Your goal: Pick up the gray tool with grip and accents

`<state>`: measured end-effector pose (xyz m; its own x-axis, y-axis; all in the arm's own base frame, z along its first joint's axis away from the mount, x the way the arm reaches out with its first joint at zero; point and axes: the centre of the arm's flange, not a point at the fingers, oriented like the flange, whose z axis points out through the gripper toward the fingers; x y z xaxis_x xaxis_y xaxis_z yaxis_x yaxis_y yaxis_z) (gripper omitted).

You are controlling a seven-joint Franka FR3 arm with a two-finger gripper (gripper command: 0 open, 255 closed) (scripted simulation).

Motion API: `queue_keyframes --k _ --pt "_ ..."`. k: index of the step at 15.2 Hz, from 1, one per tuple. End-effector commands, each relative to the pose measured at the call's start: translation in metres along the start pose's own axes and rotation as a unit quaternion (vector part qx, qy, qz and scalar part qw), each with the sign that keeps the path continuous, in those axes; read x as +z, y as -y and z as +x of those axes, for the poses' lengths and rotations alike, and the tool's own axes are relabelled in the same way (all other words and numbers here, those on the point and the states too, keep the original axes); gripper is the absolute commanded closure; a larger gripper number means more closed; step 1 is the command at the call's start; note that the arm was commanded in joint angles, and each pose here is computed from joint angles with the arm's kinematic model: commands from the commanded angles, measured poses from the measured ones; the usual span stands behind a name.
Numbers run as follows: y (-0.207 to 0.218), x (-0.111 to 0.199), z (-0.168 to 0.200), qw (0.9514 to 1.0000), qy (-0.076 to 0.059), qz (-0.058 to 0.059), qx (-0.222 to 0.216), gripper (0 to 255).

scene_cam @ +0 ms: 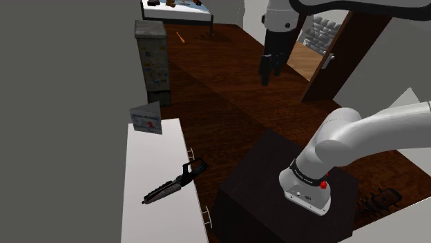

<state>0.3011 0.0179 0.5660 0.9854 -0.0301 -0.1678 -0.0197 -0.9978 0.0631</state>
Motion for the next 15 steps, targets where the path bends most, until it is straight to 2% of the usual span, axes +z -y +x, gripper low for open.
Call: queue_keyframes --k 1,4,8,11,15 --pt "0.000 0.000 0.000 1.0000 0.000 0.000 0.000 0" --pt "0.022 0.023 0.023 0.9991 -0.005 -0.005 -0.043 0" --pt "0.053 0.055 0.051 0.9949 -0.012 -0.012 -0.099 0" --pt "0.078 0.078 0.070 0.9897 -0.017 -0.016 -0.141 0" --pt "0.114 0.110 0.092 0.9798 -0.024 -0.023 -0.197 0"
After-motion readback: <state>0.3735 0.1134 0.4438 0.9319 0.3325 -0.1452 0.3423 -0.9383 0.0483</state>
